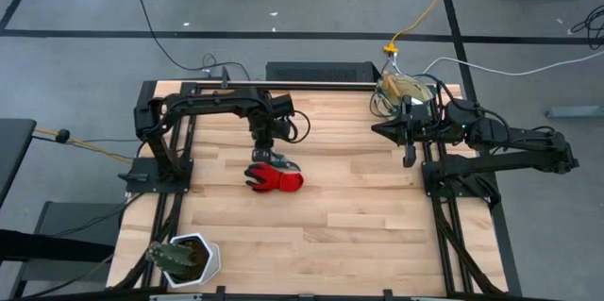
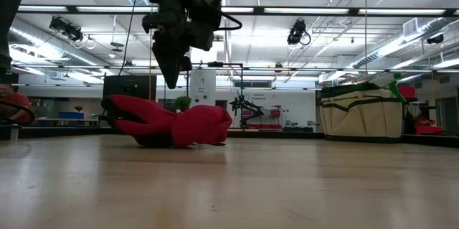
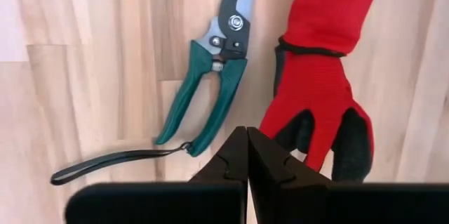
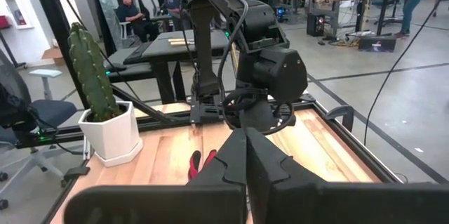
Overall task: Pick & Place Garden tools in Gardening bag
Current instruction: Put the green shear scissors into the gardening bag
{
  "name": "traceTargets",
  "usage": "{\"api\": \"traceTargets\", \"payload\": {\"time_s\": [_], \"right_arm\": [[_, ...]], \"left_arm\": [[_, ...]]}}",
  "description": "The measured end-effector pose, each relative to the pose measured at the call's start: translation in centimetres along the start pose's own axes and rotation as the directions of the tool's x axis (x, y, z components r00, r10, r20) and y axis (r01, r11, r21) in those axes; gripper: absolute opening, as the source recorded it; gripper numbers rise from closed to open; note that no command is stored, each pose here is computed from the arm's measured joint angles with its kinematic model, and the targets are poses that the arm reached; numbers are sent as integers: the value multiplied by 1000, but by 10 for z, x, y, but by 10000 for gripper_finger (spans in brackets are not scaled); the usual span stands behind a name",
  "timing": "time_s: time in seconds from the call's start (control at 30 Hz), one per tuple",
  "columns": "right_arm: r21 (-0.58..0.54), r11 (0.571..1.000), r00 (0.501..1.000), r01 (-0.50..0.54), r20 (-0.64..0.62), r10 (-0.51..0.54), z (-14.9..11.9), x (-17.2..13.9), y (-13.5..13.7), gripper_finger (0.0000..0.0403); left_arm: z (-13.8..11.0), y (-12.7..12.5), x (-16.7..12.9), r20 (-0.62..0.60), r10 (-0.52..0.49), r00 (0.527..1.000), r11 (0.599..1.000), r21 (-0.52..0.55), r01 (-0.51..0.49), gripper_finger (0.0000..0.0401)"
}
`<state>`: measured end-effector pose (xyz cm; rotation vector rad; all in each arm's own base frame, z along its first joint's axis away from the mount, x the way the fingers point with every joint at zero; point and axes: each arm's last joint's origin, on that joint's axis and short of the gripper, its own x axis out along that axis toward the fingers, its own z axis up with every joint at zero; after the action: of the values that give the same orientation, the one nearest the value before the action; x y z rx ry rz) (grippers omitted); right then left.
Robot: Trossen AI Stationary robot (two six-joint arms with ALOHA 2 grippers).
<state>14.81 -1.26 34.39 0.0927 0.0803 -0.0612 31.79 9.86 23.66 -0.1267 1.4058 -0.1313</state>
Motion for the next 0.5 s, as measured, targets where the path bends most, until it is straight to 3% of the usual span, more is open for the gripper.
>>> {"api": "traceTargets", "payload": {"time_s": [0.3,0.5], "right_arm": [[6,1000,1000,27,2,-27,0,0,-1,0],[5,1000,1000,28,2,-28,0,0,-1,0]], "left_arm": [[6,4,0,53,50,997,996,67,-53,2],[-2,9,10,26,45,999,996,78,-47,2]]}}
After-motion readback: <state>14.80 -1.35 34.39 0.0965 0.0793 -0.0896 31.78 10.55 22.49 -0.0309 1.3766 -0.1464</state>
